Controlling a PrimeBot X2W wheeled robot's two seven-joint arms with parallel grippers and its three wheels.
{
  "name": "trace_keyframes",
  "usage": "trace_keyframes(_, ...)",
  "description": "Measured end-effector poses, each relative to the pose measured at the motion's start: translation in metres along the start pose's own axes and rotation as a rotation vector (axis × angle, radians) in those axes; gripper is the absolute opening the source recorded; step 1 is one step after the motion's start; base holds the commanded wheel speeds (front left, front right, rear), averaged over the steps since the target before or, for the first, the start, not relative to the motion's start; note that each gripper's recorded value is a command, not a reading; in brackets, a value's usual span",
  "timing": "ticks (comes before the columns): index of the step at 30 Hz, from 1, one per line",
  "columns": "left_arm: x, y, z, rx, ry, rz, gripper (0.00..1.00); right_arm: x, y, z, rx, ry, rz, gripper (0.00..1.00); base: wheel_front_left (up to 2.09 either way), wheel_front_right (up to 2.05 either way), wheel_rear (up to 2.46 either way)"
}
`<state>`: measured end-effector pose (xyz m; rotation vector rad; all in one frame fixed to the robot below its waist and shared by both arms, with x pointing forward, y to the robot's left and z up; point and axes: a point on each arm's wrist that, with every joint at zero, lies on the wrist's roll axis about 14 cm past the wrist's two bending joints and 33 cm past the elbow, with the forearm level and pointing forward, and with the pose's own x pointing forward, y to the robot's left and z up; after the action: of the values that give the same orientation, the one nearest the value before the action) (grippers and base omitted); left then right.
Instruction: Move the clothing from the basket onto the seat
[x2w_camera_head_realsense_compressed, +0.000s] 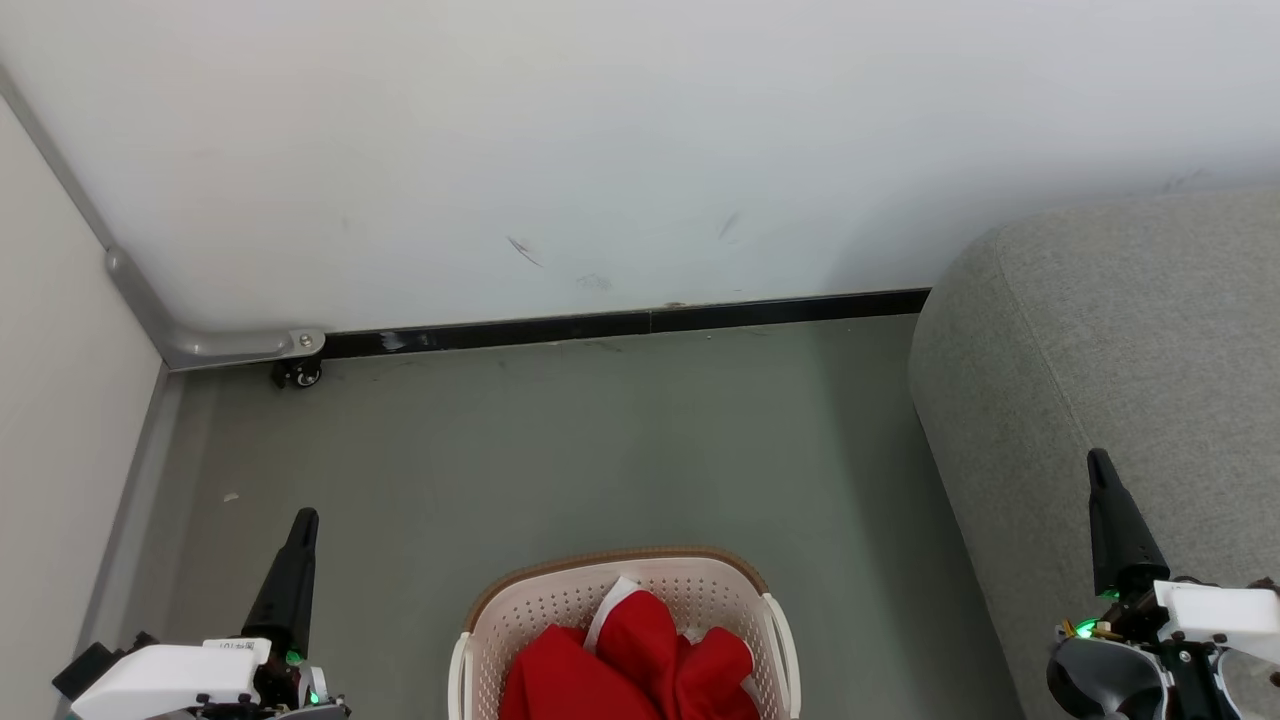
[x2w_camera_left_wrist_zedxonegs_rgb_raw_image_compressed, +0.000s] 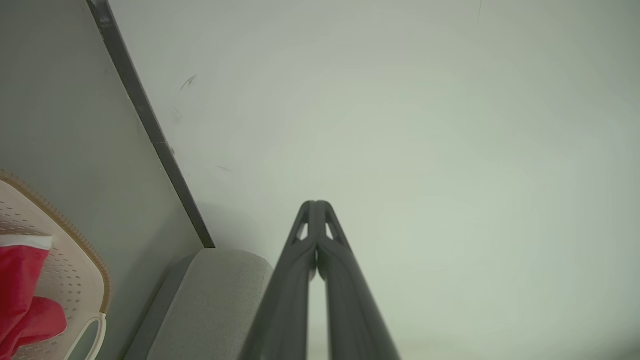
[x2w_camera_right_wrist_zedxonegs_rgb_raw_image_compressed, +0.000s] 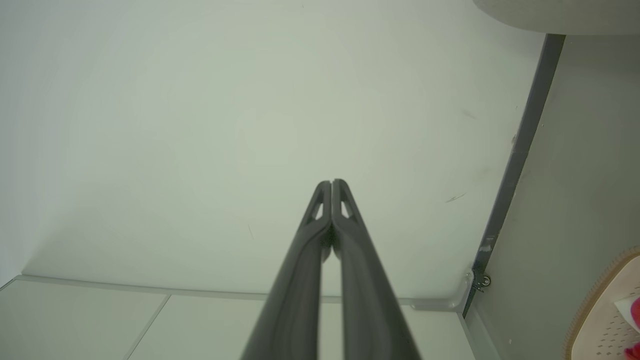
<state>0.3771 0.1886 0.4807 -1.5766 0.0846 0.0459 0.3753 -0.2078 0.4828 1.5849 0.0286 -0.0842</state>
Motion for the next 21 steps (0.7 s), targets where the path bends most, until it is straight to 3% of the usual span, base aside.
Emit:
trace_keyframes(5,0.0,0.0,0.0,0.0,0.0,0.0,0.0,0.0,0.0,0.0,0.0,0.0,0.0,0.0,0.0,0.0,0.0)
trace_keyframes(6,0.0,0.001,0.0,-0.001,0.0,0.003,1.0,0.0,-0.001,0.0,0.0,0.0,-0.002,1.0,0.0,0.0,0.0)
trace_keyframes(12,-0.013,0.032,-0.006,-0.023,0.002,0.092,1.0,-0.018,-0.036,-0.004,0.018,-0.002,-0.105,1.0,0.0,0.0,0.0)
trace_keyframes(21,-0.012,0.03,-0.012,-0.013,0.005,0.087,1.0,-0.017,-0.034,-0.007,0.003,-0.003,-0.098,1.0,0.0,0.0,0.0)
